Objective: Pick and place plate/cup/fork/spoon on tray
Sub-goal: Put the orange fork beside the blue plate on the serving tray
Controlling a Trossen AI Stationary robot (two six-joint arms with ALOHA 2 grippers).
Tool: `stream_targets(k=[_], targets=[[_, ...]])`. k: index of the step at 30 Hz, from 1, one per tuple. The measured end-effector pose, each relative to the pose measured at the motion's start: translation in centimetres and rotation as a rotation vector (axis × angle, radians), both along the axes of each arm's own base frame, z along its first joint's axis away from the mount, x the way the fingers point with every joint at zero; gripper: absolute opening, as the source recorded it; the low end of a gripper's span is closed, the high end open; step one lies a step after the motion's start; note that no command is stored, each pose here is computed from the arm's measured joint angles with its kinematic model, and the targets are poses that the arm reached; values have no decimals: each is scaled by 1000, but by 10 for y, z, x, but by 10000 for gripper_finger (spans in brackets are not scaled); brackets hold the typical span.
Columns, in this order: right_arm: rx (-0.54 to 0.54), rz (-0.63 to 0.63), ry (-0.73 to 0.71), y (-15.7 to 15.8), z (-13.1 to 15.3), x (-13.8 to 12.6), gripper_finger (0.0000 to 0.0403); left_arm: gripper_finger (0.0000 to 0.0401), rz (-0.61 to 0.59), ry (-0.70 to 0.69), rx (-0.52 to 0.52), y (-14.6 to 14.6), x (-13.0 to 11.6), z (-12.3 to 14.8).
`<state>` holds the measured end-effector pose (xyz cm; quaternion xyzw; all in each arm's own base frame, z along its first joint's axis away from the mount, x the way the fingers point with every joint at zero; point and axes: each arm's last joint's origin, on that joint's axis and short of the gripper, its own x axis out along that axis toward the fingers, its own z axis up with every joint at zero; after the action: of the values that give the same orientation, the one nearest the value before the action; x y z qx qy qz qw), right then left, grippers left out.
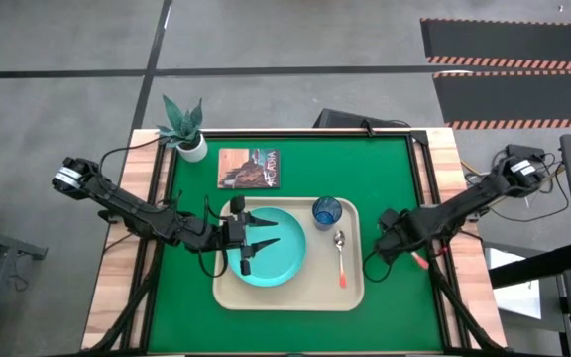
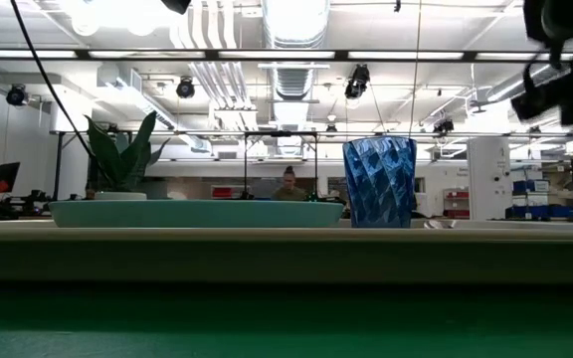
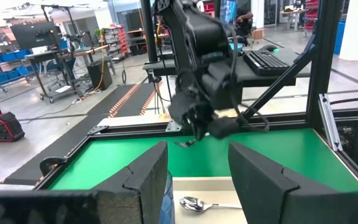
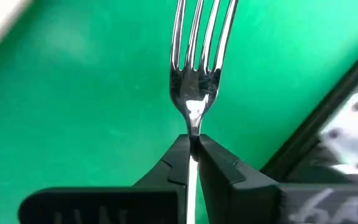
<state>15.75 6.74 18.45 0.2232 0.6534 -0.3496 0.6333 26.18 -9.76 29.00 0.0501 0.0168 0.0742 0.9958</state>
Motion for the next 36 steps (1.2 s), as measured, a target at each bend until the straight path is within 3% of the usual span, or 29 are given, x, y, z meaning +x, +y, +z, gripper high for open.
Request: stream_targets(k=[9, 19, 36], targets=[[-180, 108, -227, 3, 57, 10, 13, 156, 0, 0, -1, 0, 0, 0], [-415, 227, -487, 18, 92, 19, 13, 156, 0, 0, -2, 0, 0, 0], [-510, 587, -1132, 77, 90, 71, 12, 156, 1, -5, -28, 0, 0, 0]])
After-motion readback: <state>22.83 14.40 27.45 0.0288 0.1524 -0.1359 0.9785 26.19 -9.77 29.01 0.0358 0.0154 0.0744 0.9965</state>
